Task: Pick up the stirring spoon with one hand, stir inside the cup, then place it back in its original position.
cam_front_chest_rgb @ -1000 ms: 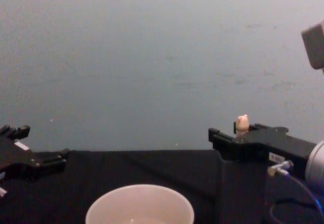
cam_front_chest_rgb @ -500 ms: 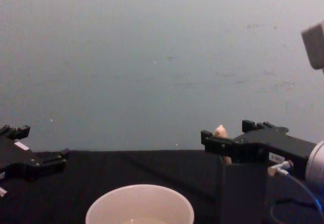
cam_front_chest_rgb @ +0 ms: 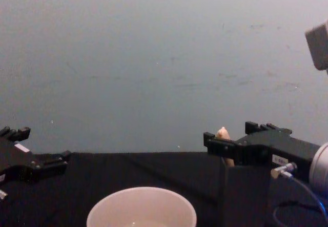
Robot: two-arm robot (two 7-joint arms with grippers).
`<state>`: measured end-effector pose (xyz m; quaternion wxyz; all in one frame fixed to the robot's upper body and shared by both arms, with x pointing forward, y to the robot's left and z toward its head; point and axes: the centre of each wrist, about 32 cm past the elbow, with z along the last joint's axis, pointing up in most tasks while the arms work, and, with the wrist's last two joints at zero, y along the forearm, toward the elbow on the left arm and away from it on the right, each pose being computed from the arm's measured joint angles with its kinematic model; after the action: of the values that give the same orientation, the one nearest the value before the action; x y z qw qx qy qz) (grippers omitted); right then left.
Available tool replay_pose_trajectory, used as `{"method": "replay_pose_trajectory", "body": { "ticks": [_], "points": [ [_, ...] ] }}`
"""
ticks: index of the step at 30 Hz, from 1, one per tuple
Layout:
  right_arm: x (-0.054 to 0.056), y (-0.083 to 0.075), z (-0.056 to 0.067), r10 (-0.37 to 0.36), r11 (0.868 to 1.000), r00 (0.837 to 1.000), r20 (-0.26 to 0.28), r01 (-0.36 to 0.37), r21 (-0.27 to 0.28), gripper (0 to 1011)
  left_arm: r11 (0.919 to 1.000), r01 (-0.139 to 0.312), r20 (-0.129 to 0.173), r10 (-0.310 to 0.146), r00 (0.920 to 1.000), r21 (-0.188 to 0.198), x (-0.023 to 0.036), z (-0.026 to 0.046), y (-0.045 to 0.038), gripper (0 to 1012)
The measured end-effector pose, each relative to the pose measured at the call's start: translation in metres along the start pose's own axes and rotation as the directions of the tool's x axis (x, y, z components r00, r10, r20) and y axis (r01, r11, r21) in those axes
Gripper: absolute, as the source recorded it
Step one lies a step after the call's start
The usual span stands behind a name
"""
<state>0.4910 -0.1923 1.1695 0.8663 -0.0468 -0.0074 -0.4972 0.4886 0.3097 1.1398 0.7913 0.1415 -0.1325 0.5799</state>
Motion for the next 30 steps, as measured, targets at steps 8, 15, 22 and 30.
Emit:
{"method": "replay_pose_trajectory", "body": {
  "ticks": [8,15,22,30],
  "points": [
    [0.000,0.000,0.000,0.000,1.000,1.000,0.000,0.000,0.000,1002,1.0000,0.000,0.000,0.000,1.0000,0.000,0.0000,0.0000,0.0000,1001],
    [0.002,-0.001,0.010,0.011,0.999,1.000,-0.024,-0.010,0.044,1002,1.0000,0.000,0.000,0.000,1.0000,0.000,0.0000,0.0000,0.0000,1001],
    [0.005,-0.005,0.030,0.009,0.990,0.998,-0.068,0.000,0.139,1002,1.0000,0.000,0.000,0.000,1.0000,0.000,0.0000,0.0000,0.0000,1002],
    [0.014,-0.005,0.046,-0.046,0.975,0.993,-0.107,0.069,0.213,1002,1.0000,0.000,0.000,0.000,1.0000,0.000,0.0000,0.0000,0.0000,1001]
  ]
}}
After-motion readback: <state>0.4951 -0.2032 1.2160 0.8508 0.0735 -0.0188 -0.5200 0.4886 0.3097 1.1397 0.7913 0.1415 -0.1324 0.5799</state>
